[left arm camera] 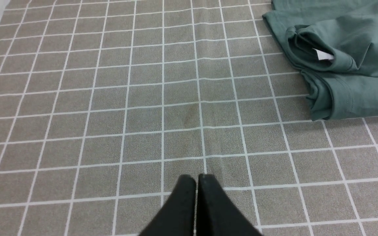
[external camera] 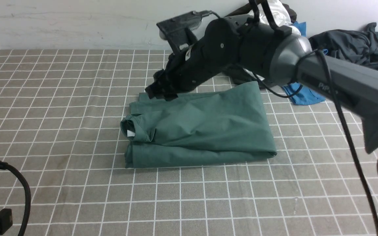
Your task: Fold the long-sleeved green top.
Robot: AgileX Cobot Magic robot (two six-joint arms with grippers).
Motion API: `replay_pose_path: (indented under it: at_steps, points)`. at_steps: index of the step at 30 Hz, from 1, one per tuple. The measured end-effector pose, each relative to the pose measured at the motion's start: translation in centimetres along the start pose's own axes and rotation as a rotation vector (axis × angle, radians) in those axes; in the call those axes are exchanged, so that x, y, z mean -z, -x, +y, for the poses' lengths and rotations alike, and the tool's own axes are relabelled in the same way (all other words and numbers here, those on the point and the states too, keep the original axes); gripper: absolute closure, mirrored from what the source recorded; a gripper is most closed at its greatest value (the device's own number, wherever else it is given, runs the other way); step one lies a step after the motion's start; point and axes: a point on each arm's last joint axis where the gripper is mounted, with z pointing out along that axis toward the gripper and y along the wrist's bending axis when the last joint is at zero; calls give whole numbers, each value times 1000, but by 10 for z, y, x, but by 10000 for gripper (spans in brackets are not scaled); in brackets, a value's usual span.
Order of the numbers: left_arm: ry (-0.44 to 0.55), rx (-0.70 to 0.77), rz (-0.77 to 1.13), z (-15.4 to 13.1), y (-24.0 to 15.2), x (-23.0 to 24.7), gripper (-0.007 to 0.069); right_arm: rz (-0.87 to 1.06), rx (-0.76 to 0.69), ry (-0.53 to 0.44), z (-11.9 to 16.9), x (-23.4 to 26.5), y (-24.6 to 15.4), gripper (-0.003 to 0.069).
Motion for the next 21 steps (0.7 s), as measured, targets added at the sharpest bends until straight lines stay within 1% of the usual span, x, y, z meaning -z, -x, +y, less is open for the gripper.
replay_pose_path:
  at_steps: [1,2,3,4,5,6,9,11,14,17,20,21]
  points:
    - [-1,1,-1,0,0,0,632,15,-7,3,0,-4,-3,428]
    - [-6,8,-6,-1,1,0,632,73,-38,28,2,-22,-15,505]
    - [-7,9,-6,-1,1,0,632,79,-41,33,3,-25,-16,515]
    - [-11,15,-13,-1,1,0,632,117,-64,71,11,-48,-30,603]
    - [-14,18,-16,-1,1,0,632,120,-64,92,17,-60,-35,633]
    - [-15,19,-16,-1,1,0,632,117,-65,98,18,-64,-37,637]
    - [-25,38,-14,-2,1,0,632,48,-21,138,39,-77,-37,667]
    - [-34,52,-27,-3,1,3,632,-24,20,152,48,-68,-23,671]
    - [-40,55,-73,-2,4,11,632,-83,74,148,51,-46,-2,673]
    - [-49,22,-188,-1,4,32,632,-114,211,86,47,9,31,673]
    - [-50,-30,-302,1,0,51,632,-56,318,-19,40,66,46,673]
    - [-49,-34,-308,2,0,53,632,-51,322,-26,40,70,46,673]
